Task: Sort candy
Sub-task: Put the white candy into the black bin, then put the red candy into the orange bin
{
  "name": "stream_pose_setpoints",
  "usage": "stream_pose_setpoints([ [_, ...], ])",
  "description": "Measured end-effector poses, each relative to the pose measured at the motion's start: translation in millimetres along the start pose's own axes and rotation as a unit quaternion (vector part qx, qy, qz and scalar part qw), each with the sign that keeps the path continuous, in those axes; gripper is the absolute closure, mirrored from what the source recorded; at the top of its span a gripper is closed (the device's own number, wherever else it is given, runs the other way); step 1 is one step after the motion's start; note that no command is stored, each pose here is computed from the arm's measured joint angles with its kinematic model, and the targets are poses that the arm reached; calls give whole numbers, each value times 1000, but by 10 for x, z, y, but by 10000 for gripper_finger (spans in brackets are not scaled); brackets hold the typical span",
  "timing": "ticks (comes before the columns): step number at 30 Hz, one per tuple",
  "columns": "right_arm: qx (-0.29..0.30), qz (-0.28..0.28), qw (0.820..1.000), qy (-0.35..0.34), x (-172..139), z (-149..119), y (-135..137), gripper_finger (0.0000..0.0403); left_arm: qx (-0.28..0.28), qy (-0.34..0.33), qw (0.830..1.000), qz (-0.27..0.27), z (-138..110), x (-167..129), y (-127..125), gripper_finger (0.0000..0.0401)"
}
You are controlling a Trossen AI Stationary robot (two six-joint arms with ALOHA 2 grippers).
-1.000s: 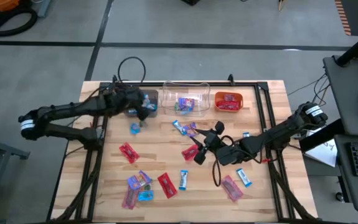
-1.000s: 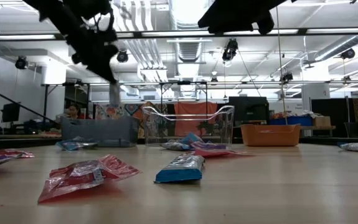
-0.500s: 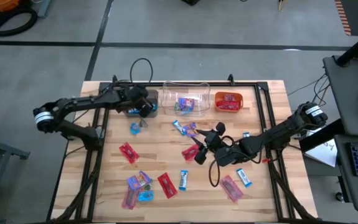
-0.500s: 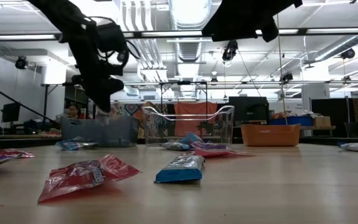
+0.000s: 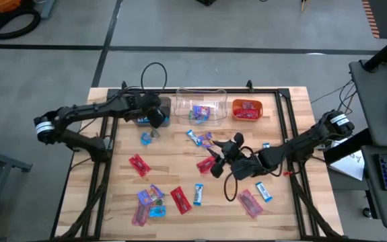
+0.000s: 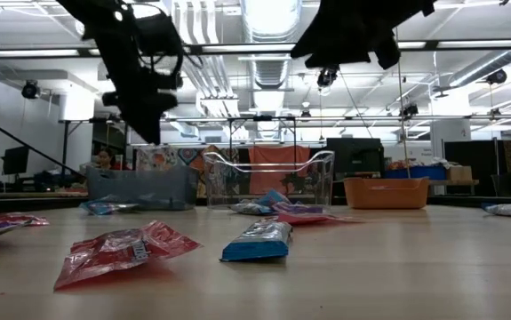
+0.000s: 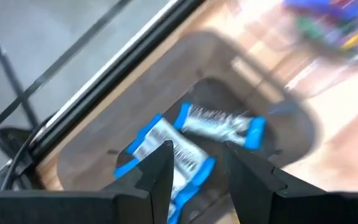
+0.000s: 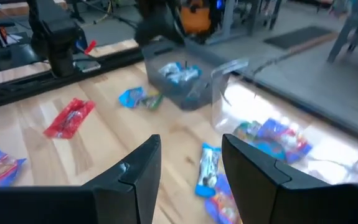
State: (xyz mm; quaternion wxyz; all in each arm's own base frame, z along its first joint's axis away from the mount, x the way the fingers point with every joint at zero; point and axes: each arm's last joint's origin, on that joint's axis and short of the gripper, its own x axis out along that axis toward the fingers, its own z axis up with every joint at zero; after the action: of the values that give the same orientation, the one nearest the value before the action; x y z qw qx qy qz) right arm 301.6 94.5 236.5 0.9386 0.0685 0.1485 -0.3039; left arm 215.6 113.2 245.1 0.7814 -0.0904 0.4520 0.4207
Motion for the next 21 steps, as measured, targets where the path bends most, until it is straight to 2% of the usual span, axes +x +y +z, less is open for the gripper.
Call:
stream_pose_setpoints([
  [5, 20, 26, 997, 64, 116, -45, -101, 241, 12, -71, 996, -53, -10, -323, -171, 279],
  [11, -22, 74, 984, 160, 197, -144, -195, 241, 96, -135, 978, -128, -100, -614, -548, 279],
  [16, -89, 102, 968, 211, 148, -217, -228, 241, 165, -175, 952, -188, -204, -746, -952, 279],
  [21, -126, 129, 947, 265, 85, -303, -243, 241, 246, -207, 910, -262, -331, -754, -1435, 279],
])
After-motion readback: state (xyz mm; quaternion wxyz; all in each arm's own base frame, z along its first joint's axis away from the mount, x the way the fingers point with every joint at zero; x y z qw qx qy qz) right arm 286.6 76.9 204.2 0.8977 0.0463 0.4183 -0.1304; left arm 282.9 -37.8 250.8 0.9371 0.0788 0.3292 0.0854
